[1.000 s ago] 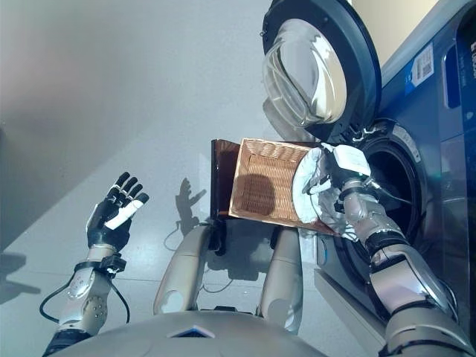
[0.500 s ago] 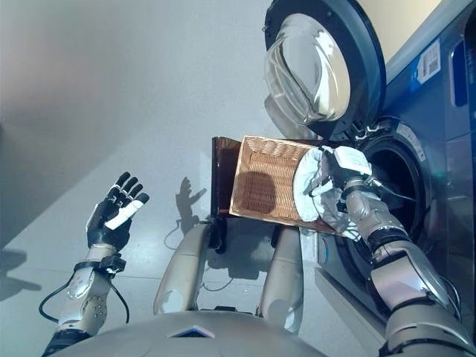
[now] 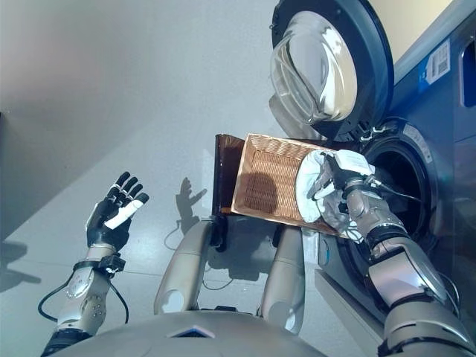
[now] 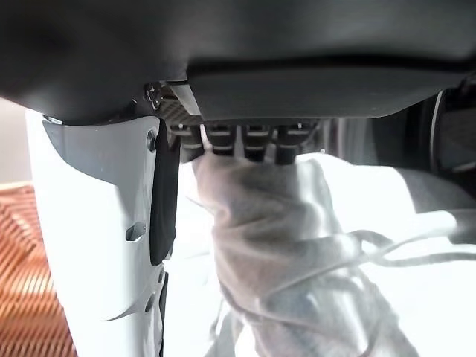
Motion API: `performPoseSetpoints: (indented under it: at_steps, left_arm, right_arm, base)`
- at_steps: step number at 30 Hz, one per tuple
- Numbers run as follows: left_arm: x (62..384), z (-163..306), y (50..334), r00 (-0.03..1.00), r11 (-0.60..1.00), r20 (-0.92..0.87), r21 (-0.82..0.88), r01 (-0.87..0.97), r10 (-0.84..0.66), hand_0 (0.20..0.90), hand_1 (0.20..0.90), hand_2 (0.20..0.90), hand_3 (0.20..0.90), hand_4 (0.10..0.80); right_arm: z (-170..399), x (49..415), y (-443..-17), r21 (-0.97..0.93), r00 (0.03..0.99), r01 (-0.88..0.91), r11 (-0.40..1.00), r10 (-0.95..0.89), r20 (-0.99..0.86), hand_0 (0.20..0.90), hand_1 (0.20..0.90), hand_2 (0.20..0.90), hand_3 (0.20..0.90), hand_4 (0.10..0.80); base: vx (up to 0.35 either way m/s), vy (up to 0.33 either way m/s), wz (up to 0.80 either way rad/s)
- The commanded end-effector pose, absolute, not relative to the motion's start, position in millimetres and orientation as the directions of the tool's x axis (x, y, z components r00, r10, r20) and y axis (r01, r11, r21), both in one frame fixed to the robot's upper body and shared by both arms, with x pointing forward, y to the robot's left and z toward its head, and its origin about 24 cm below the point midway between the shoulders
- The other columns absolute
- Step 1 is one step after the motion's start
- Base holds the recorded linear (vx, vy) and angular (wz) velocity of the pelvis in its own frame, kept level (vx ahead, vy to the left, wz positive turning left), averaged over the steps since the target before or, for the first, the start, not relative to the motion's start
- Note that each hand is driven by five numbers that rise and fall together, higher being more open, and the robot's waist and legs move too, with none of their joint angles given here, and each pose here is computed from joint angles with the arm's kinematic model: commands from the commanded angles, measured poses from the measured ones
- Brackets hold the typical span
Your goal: Pick up the clothes and place them into the washing machine
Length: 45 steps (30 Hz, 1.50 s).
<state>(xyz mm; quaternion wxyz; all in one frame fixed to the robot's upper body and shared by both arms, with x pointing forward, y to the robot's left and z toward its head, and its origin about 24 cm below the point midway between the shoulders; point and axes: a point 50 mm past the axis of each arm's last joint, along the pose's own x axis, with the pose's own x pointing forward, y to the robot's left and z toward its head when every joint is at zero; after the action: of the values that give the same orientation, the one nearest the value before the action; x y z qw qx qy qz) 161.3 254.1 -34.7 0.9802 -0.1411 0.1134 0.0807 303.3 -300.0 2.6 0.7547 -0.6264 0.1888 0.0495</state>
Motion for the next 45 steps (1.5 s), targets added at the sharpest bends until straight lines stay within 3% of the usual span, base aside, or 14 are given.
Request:
performPoseSetpoints:
  at_steps: [1,21,29,32,33,34,35,37,38,39,41,43,45]
  left_arm:
    - [173,5,268,0.986,0.962,-0.041,-0.215,-0.167,0.162,0.900,0.900,0.900,0.900,0.800]
    - [175,8,270,0.985,0.963,-0.023,-0.206,-0.172,0.171,0.900,0.900,0.900,0.900,0.800]
    - [177,8,270,0.981,0.959,-0.019,-0.207,-0.192,0.192,0.900,0.900,0.900,0.900,0.800]
    - [179,7,273,0.974,0.953,-0.015,-0.206,-0.223,0.224,0.900,0.900,0.900,0.900,0.800]
    - [179,7,273,0.975,0.953,-0.015,-0.205,-0.221,0.223,0.900,0.900,0.900,0.900,0.800]
    - [181,5,272,0.973,0.951,-0.021,-0.210,-0.229,0.229,0.900,0.900,0.900,0.900,0.800]
    - [181,5,272,0.974,0.951,-0.021,-0.209,-0.227,0.228,0.900,0.900,0.900,0.900,0.800]
    - [183,5,270,0.973,0.949,-0.022,-0.214,-0.230,0.231,0.900,0.900,0.900,0.900,0.800]
    - [183,5,270,0.973,0.950,-0.024,-0.213,-0.230,0.231,0.900,0.900,0.900,0.900,0.800]
    - [183,4,268,0.973,0.948,-0.030,-0.218,-0.232,0.231,0.900,0.900,0.900,0.900,0.800]
    - [184,4,267,0.975,0.950,-0.030,-0.217,-0.223,0.222,0.900,0.900,0.900,0.900,0.800]
    - [183,3,264,0.976,0.948,-0.037,-0.233,-0.217,0.214,0.900,0.900,0.900,0.900,0.800]
    - [183,2,263,0.976,0.946,-0.044,-0.242,-0.217,0.212,0.900,0.900,0.900,0.900,0.800]
  right_arm:
    - [13,304,-317,-0.950,0.923,-0.273,0.151,-0.238,-0.303,0.200,0.200,0.200,0.200,0.300]
    - [8,304,-316,-0.954,0.915,-0.273,0.125,-0.272,-0.297,0.200,0.200,0.200,0.200,0.300]
    - [-14,279,-330,-0.939,0.848,-0.200,0.279,-0.430,-0.308,0.200,0.200,0.200,0.200,0.300]
    - [-15,264,-344,-0.752,0.751,0.235,0.616,-0.606,-0.262,0.200,0.200,0.200,0.200,0.300]
    - [-16,264,-344,-0.751,0.750,0.236,0.617,-0.607,-0.263,0.200,0.200,0.200,0.200,0.300]
    - [-10,261,-351,-0.479,0.672,0.544,0.689,-0.699,-0.244,0.200,0.200,0.200,0.200,0.300]
    - [-10,261,-351,-0.476,0.671,0.546,0.690,-0.700,-0.245,0.200,0.200,0.200,0.200,0.300]
    - [-14,253,-354,-0.109,0.562,0.784,0.611,-0.773,-0.293,0.200,0.200,0.200,0.200,0.300]
    - [-15,252,-354,-0.109,0.561,0.784,0.611,-0.773,-0.295,0.200,0.200,0.200,0.200,0.300]
    - [-19,246,-354,0.123,0.483,0.873,0.471,-0.807,-0.340,0.200,0.200,0.200,0.200,0.300]
    - [-21,244,-355,0.176,0.476,0.879,0.443,-0.803,-0.357,0.200,0.200,0.200,0.200,0.300]
    - [-26,238,-354,0.434,0.378,0.883,0.178,-0.820,-0.430,0.200,0.200,0.200,0.200,0.300]
    - [-29,237,-351,0.509,0.363,0.855,0.097,-0.813,-0.455,0.200,0.200,0.200,0.200,0.300]
  base:
    - [0.000,0.000,0.00]
    - [0.000,0.000,0.00]
    - [0.000,0.000,0.00]
    - [0.000,0.000,0.00]
    - [0.000,0.000,0.00]
    - [0.000,0.000,0.00]
    - [0.010,-0.007,-0.03]
    - [-0.042,0.005,-0.08]
    - [0.004,0.007,-0.14]
    - [0.000,-0.001,-0.13]
    - [-0.092,0.002,-0.12]
    - [0.016,-0.010,-0.07]
    - [0.000,0.000,0.00]
